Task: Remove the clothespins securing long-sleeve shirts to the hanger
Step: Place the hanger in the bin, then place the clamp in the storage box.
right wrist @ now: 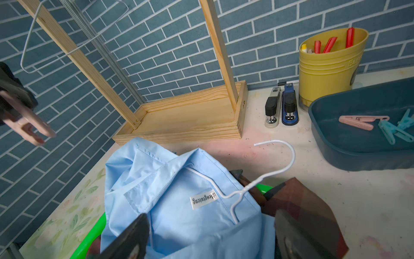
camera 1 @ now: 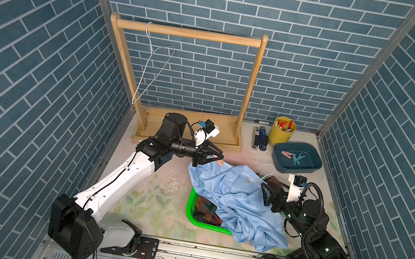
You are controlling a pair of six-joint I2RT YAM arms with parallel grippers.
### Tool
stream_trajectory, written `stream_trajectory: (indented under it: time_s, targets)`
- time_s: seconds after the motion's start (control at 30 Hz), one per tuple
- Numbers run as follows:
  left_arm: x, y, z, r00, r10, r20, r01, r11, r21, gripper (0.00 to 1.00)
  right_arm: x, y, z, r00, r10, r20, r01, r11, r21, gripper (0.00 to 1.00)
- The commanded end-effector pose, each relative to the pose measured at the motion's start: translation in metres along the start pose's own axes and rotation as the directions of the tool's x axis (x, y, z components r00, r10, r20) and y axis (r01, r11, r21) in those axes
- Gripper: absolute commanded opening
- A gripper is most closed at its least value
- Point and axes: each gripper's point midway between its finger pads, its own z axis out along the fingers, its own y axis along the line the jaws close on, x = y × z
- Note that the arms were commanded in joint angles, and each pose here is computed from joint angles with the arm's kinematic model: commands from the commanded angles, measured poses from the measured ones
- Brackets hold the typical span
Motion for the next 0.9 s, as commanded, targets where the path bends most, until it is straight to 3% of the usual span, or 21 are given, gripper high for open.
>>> stream_trajectory:
  time_s: [0.0,0.13,0.3,0.53,0.87]
  targets:
    - [-0.006,-0.003,0.014,1.000,0.017,0.011,-0.017,1.000,0.026,0.00,-0.017,0.024,0.002,0.995,-0.102,0.005,0.102,0.991,-0.088,0.88]
    - [-0.006,0.003,0.034,1.000,-0.009,0.002,0.009,0.999,0.044,0.00,-0.028,0.057,0.016,0.976,-0.216,0.033,0.217,0.951,-0.221,0.89]
    - [-0.003,0.009,0.049,0.999,-0.039,-0.012,0.040,0.998,0.058,0.00,-0.026,0.096,0.037,0.962,-0.266,0.059,0.268,0.884,-0.384,0.88]
    - [0.004,0.010,0.051,0.999,-0.038,-0.012,0.039,0.997,0.061,0.00,-0.022,0.127,0.061,0.945,-0.323,0.051,0.310,0.833,-0.458,0.84]
    - [0.005,0.006,0.051,0.999,-0.042,-0.015,0.043,0.996,0.081,0.00,-0.030,0.136,0.075,0.940,-0.335,0.065,0.326,0.824,-0.463,0.72]
